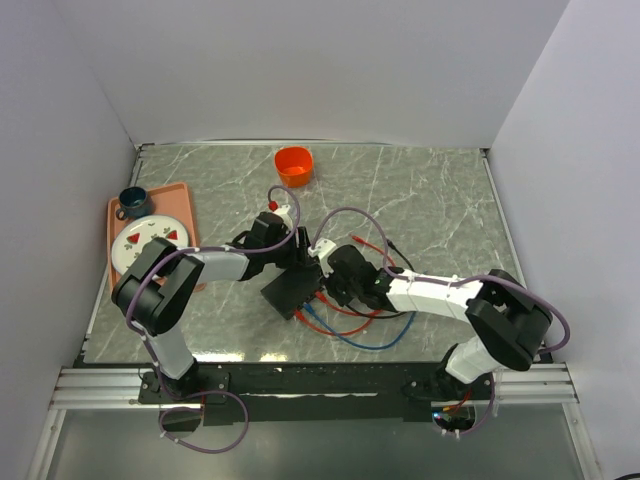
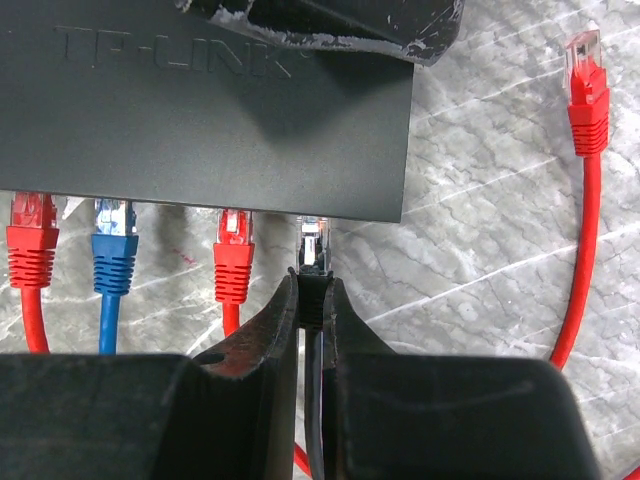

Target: Insert the plug into the switch port

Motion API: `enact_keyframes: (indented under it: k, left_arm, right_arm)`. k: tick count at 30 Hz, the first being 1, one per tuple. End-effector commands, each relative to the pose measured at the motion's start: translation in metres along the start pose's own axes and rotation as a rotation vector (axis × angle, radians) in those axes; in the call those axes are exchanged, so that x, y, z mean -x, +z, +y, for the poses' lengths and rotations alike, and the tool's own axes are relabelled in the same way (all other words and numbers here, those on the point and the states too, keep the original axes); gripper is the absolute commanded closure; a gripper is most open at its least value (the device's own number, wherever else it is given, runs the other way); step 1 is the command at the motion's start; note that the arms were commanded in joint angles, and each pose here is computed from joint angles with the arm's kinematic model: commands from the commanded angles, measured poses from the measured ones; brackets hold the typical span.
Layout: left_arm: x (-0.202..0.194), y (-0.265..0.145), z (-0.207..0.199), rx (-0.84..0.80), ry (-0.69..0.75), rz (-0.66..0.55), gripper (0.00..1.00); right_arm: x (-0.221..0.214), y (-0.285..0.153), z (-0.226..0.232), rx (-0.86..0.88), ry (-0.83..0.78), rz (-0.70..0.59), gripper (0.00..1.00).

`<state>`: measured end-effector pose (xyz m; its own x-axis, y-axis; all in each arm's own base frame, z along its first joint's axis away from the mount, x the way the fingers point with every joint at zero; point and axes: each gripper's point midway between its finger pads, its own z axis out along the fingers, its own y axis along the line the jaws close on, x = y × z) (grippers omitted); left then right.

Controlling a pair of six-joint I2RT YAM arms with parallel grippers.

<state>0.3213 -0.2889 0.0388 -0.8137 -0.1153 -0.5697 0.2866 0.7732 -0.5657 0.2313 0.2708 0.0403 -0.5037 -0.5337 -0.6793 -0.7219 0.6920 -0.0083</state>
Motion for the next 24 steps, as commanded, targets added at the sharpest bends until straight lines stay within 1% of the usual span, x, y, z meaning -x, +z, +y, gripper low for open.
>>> enact_keyframes:
  k: [1, 6, 8, 12, 20, 24]
  left_arm:
    - [-0.061, -0.004, -0.016, -0.056, -0.061, 0.215, 0.34]
    - [-0.06, -0.008, -0.016, -0.049, -0.053, 0.212, 0.34]
    - [-0.059, -0.009, -0.016, -0.049, -0.051, 0.21, 0.34]
    - [-0.063, -0.013, -0.016, -0.052, -0.054, 0.214, 0.35]
    - [-0.08, -0.016, -0.008, -0.039, -0.059, 0.238, 0.35]
    - [-0.086, -0.016, -0.011, -0.049, -0.058, 0.249, 0.37]
  right_arm:
    - [0.093, -0.01, 0.002, -0.005, 0.034, -0.307, 1.0]
    - [0.081, 0.002, 0.001, -0.02, 0.048, -0.247, 1.0]
    - [0.07, 0.01, 0.001, -0.024, 0.046, -0.196, 1.0]
    - [0.065, 0.016, 0.001, -0.025, 0.06, -0.177, 1.0]
    - [0.079, 0.002, -0.002, -0.04, 0.074, -0.26, 1.0]
    - [0.085, -0.001, -0.002, -0.039, 0.085, -0.291, 1.0]
